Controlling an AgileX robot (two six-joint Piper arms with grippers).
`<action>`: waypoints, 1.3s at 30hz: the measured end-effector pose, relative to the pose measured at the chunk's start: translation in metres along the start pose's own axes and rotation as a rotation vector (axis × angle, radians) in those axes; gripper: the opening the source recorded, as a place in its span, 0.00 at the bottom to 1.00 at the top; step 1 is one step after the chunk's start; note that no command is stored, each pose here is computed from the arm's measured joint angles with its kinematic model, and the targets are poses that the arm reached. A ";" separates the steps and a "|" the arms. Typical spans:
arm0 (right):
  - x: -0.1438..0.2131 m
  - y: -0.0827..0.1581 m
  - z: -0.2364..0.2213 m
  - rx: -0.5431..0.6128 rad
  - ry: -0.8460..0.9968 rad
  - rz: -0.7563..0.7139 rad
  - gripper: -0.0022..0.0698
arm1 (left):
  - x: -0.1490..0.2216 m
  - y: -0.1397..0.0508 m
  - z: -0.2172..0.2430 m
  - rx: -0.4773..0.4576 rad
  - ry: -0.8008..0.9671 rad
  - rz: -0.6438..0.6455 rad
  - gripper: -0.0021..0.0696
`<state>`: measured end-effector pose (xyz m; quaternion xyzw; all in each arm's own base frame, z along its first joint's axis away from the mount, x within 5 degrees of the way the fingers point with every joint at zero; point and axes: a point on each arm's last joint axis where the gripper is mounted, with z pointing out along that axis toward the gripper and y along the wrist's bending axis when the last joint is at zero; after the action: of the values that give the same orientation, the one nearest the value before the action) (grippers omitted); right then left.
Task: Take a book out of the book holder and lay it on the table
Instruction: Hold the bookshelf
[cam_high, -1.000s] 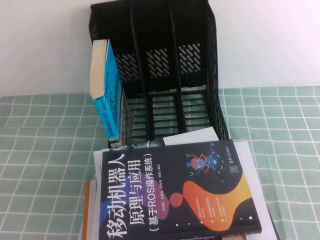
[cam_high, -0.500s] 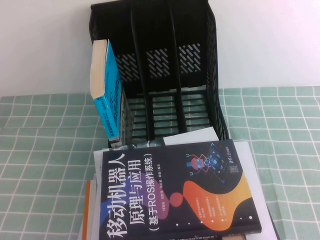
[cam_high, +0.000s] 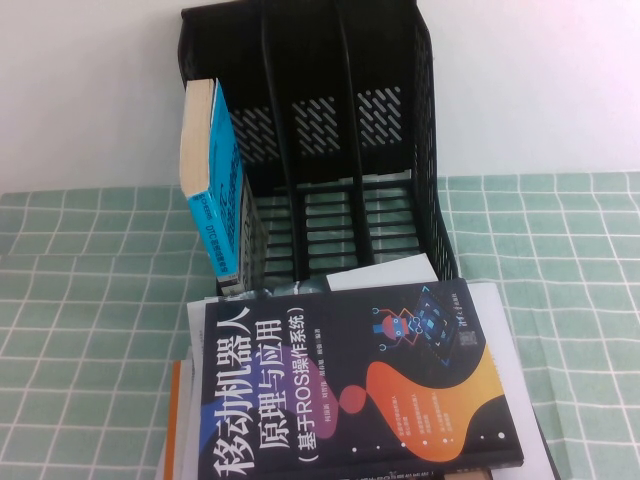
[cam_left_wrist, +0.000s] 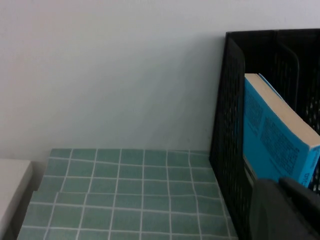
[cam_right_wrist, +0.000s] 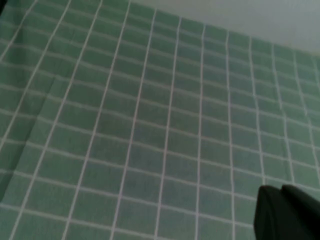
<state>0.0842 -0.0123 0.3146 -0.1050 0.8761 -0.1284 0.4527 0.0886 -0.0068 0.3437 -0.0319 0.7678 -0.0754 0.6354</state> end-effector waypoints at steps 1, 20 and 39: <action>0.002 0.003 0.003 -0.038 0.061 -0.005 0.03 | 0.000 0.000 0.000 0.002 0.002 -0.004 0.03; -0.020 0.064 -0.010 -0.522 -0.856 -0.196 0.03 | 0.008 -0.009 0.004 0.107 0.017 -0.161 0.03; 0.030 0.038 0.047 -0.246 -0.032 -0.159 0.03 | 0.021 -0.007 0.011 0.108 0.024 -0.202 0.03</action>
<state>0.1034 0.0086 0.2531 -0.2308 0.8668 -0.0536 0.4389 0.0947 -0.0173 0.3221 -0.0739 0.7630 -0.1806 0.6163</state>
